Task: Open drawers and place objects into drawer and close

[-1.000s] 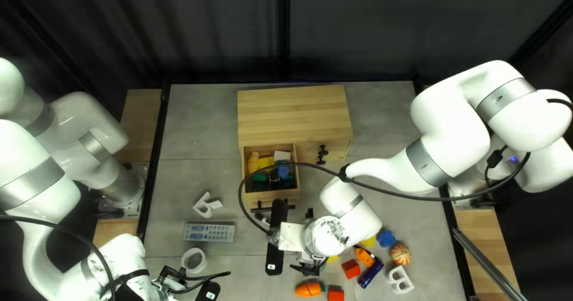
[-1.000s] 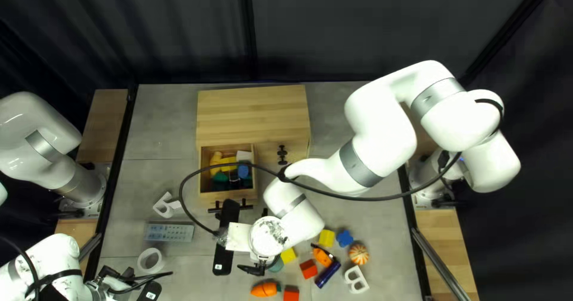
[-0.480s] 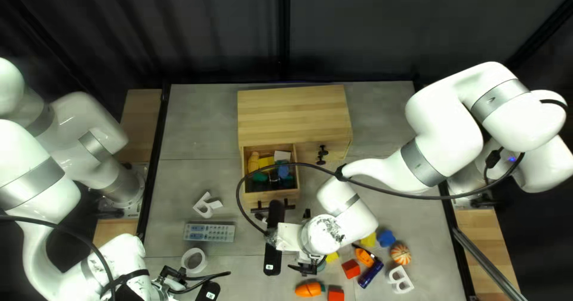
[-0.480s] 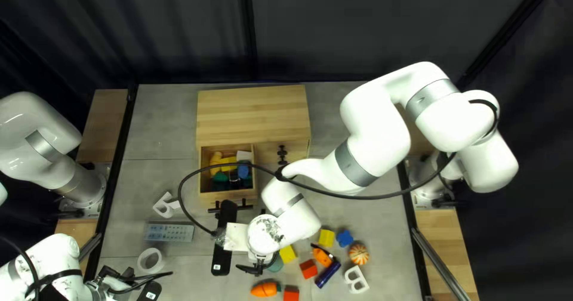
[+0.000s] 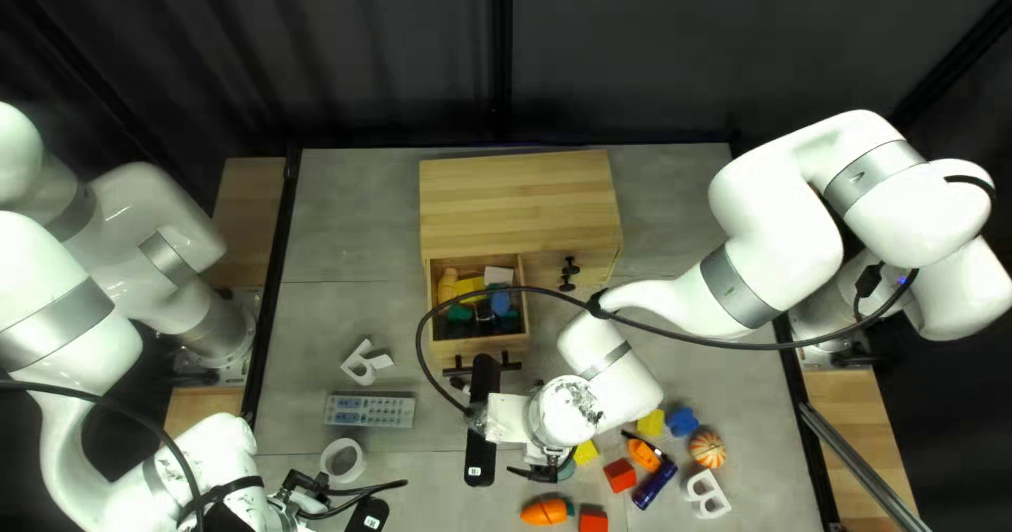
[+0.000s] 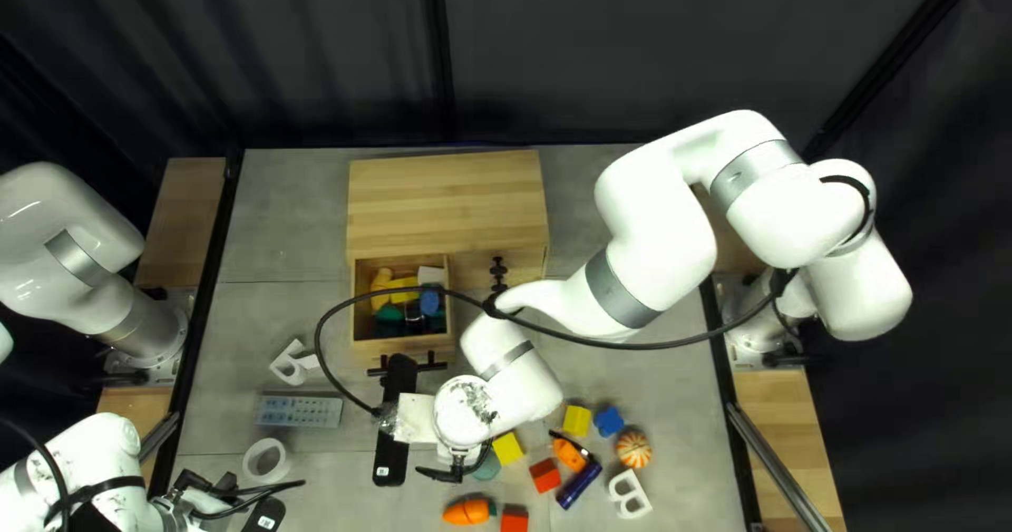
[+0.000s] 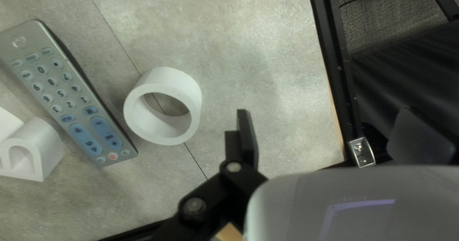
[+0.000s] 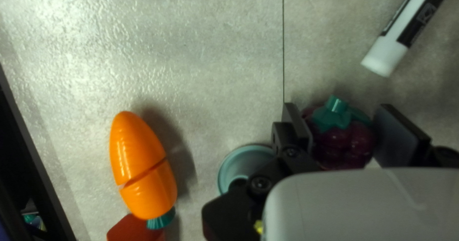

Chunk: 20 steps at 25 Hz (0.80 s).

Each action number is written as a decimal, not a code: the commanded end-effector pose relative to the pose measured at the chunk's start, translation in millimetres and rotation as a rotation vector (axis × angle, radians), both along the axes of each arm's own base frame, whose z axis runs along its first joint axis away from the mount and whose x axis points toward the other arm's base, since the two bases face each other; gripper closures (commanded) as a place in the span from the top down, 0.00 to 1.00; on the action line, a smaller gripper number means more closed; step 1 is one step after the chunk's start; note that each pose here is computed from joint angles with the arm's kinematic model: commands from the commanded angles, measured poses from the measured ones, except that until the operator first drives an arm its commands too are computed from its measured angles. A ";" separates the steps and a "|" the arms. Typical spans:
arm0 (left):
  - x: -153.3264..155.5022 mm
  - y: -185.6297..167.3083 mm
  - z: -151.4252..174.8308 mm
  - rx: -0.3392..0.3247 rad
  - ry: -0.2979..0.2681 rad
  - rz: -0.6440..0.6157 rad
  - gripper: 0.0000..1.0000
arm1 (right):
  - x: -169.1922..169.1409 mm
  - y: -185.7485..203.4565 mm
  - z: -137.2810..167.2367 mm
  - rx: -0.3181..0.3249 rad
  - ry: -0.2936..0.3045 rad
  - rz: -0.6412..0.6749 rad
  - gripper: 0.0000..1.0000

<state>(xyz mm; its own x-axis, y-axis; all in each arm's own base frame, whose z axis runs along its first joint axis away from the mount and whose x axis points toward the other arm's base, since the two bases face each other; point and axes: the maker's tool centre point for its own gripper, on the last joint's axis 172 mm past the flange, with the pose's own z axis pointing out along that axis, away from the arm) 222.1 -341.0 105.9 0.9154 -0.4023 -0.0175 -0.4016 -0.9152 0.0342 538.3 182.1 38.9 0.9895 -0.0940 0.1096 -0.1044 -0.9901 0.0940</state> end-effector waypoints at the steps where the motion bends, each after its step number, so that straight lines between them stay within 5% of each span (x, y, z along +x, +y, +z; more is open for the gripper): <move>1: 0.0 0.0 0.0 0.000 0.000 0.000 1.00 | -8.7 -11.4 39.9 -0.043 -0.001 -0.029 0.02; 10: 0.0 0.0 0.0 0.000 0.000 0.000 1.00 | -6.4 -95.3 179.1 -0.190 -0.078 -0.063 0.01; 20: 0.0 0.0 0.0 0.000 0.000 0.000 1.00 | 41.5 -187.2 212.0 -0.266 -0.236 0.039 0.02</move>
<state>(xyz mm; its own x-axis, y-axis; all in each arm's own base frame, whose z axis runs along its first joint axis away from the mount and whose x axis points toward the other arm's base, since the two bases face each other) 222.1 -341.0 105.9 0.9154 -0.4023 -0.0175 -0.4016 -0.9152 0.0342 566.8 19.2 248.5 0.9458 -0.0246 0.3240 -0.1314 -0.9408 0.3124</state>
